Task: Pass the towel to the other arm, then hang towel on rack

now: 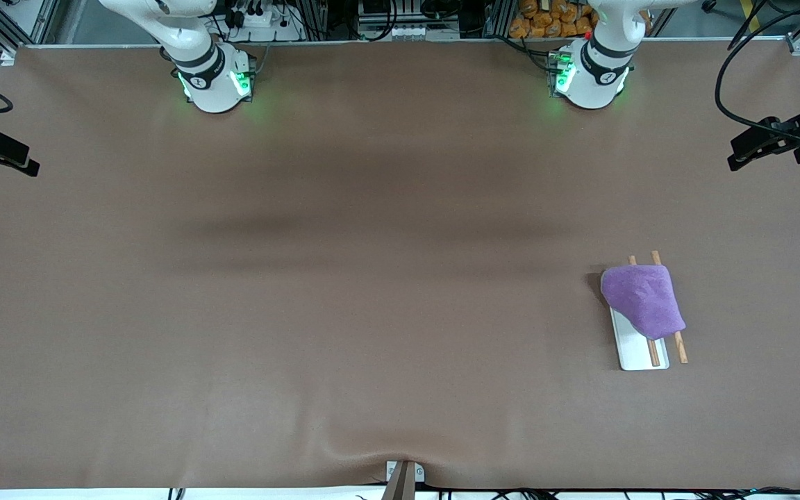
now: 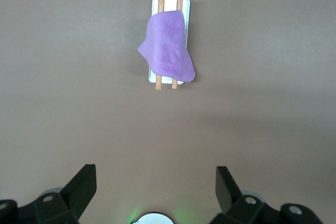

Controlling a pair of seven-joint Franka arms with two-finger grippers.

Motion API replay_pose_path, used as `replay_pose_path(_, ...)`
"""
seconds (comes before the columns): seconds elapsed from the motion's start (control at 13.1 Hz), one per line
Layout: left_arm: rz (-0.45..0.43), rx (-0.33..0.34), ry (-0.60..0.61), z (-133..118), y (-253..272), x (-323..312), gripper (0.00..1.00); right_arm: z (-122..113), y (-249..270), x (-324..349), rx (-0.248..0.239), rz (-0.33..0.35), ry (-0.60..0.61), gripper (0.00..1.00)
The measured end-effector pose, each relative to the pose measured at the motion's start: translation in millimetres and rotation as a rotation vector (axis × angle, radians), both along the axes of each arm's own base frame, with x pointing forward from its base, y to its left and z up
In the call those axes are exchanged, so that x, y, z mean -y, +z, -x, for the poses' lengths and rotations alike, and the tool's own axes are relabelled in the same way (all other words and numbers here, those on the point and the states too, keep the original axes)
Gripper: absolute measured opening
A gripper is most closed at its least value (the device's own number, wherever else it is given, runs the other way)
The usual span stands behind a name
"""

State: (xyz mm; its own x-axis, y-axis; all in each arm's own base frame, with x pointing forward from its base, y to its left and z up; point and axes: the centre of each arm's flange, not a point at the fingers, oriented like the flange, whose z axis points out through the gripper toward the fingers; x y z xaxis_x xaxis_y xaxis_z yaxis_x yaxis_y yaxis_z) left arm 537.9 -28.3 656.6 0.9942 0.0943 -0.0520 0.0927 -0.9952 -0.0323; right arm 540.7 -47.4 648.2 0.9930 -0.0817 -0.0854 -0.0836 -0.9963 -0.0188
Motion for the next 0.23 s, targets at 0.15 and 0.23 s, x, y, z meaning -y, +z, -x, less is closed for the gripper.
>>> replay_pose_path(0.15,0.000,-0.003,-0.003,0.5,-0.3,1.8,1.00,-0.2,0.0,-1.7,0.000,0.000,0.003,1.00)
replay_pose_path(0.23,0.000,-0.004,-0.003,0.5,-0.3,1.8,1.00,-0.3,0.0,-2.8,0.000,0.000,0.005,1.00)
